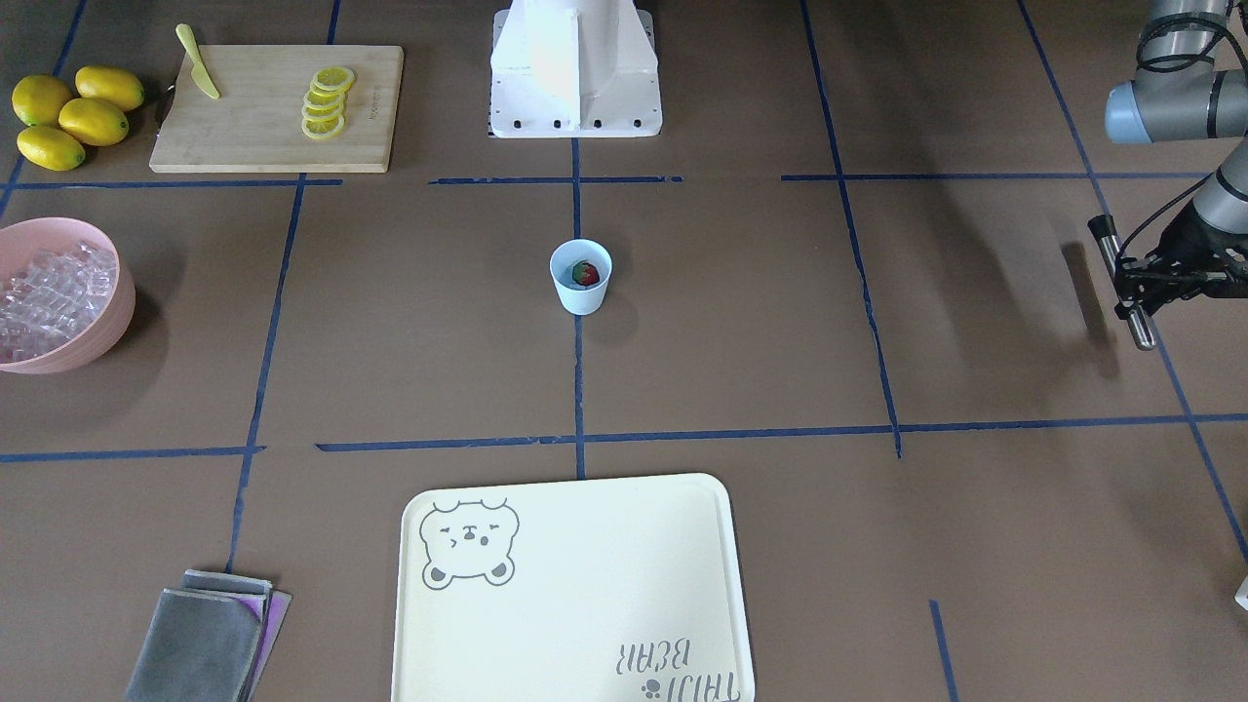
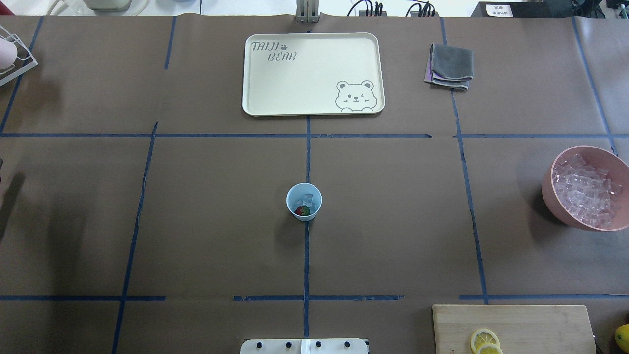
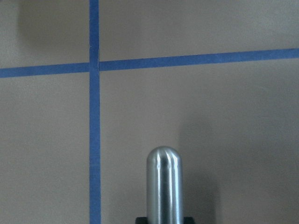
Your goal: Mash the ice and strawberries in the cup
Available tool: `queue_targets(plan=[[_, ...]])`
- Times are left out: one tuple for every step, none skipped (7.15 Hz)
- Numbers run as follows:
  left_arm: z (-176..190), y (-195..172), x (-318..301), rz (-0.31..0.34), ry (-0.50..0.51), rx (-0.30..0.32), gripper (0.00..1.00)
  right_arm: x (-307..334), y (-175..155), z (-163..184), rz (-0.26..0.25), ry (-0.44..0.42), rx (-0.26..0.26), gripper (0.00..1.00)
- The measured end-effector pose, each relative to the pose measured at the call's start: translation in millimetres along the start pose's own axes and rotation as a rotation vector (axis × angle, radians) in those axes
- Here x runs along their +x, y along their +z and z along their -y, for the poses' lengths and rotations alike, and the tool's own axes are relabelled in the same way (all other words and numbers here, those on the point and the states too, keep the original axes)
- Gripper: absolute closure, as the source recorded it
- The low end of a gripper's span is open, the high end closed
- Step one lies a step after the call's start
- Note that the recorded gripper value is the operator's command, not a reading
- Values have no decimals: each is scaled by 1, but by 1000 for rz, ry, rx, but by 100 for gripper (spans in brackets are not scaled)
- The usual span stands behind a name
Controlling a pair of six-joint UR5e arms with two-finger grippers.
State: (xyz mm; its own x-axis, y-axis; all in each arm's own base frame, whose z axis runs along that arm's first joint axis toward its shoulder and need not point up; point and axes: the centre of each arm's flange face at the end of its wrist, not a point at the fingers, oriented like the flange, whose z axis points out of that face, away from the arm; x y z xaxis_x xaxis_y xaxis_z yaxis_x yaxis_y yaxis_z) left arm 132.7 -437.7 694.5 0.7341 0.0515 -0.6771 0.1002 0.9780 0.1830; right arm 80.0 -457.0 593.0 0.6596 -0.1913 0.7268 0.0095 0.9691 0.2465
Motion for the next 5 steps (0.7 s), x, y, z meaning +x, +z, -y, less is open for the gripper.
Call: queue_targets(plan=[[0, 0, 0, -1, 0, 0, 51, 0, 0, 0, 0, 0, 0, 1], [0, 0, 0, -2, 0, 1, 28, 0, 0, 0, 0, 0, 0, 1], [0, 0, 0, -2, 0, 2, 0, 0, 0, 0, 0, -1, 0, 1], [0, 0, -1, 3, 0, 7, 0, 0, 0, 0, 0, 0, 0, 1], [0, -1, -2, 19, 0, 20, 0, 0, 0, 0, 0, 0, 0, 1]])
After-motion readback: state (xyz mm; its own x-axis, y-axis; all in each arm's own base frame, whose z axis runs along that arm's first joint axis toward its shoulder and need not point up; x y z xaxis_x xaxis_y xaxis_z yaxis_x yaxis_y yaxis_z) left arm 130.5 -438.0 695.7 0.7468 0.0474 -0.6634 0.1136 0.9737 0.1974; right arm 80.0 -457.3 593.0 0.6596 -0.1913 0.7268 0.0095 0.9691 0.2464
